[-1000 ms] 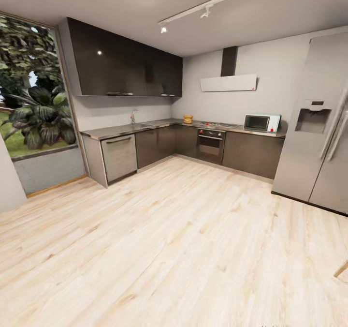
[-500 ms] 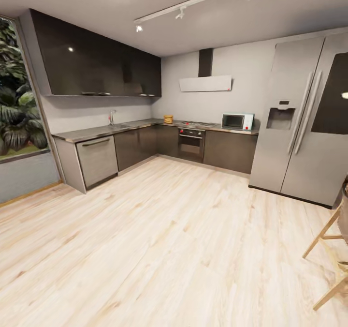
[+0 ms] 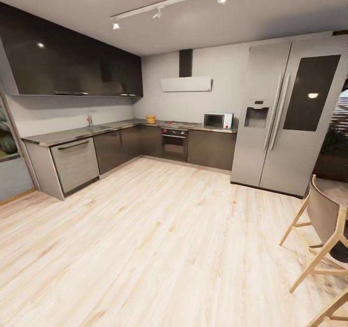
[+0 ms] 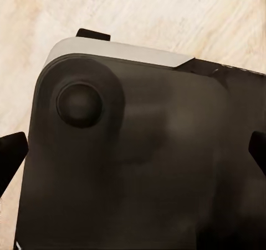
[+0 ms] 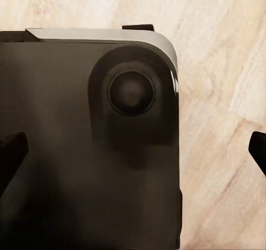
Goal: In the kitchen, take the popcorn bag from the countertop, put it into the microwave, and heat it until the popcorn is cooked so the cooked popcorn ends up inside the bag.
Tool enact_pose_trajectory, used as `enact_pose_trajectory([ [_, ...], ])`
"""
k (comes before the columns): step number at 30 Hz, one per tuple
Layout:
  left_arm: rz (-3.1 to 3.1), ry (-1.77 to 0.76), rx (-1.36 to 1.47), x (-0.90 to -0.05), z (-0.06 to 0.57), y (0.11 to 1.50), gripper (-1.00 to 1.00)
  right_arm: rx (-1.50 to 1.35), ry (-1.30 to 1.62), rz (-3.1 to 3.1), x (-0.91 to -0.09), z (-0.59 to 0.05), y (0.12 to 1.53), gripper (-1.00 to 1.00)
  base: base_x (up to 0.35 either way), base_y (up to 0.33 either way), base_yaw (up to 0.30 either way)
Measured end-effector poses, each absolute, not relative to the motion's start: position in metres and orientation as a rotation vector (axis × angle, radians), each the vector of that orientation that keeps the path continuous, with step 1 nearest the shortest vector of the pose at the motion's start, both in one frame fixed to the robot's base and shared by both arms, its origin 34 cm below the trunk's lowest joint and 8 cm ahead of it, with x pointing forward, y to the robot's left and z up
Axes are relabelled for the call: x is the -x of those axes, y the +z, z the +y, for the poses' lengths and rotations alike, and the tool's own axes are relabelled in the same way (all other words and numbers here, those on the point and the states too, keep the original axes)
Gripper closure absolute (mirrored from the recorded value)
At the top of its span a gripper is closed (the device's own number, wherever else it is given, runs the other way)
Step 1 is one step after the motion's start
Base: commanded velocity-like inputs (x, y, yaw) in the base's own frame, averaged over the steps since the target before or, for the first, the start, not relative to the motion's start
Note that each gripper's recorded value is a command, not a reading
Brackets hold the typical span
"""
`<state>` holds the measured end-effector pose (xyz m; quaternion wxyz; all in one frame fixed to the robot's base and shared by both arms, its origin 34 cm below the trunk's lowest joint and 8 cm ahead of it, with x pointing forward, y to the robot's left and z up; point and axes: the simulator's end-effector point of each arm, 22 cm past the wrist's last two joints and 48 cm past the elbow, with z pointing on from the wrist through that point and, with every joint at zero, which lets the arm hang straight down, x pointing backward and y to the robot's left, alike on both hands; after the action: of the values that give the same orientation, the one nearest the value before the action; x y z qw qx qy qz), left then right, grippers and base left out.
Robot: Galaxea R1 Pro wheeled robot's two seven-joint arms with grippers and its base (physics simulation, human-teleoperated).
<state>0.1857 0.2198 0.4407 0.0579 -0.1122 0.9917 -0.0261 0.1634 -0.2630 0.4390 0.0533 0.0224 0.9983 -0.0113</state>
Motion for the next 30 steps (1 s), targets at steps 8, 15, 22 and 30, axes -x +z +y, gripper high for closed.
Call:
enact_pose_trajectory([
  [8, 3.015, -0.079, 0.331, -0.1836, 0.2207, 0.4405, -1.00, -0.034, -0.034, 3.032, -0.1639, -0.2629, 0.4391, -1.00, 0.312, 0.000, -0.003],
  [15, 3.018, -0.081, 0.333, -0.1829, 0.2196, 0.4405, -1.00, -0.034, -0.034, 3.032, -0.1637, -0.2631, 0.4391, -1.00, 0.322, 0.000, 0.000],
  [22, 3.024, -0.076, 0.320, -0.1812, 0.2184, 0.4404, -1.00, -0.040, -0.032, 3.036, -0.1631, -0.2618, 0.4390, -1.00, 0.322, 0.000, 0.000],
  [30, 3.024, -0.075, 0.321, -0.1811, 0.2190, 0.4403, -1.00, -0.039, -0.035, 3.032, -0.1639, -0.2633, 0.4391, -1.00, 0.322, 0.000, 0.000],
])
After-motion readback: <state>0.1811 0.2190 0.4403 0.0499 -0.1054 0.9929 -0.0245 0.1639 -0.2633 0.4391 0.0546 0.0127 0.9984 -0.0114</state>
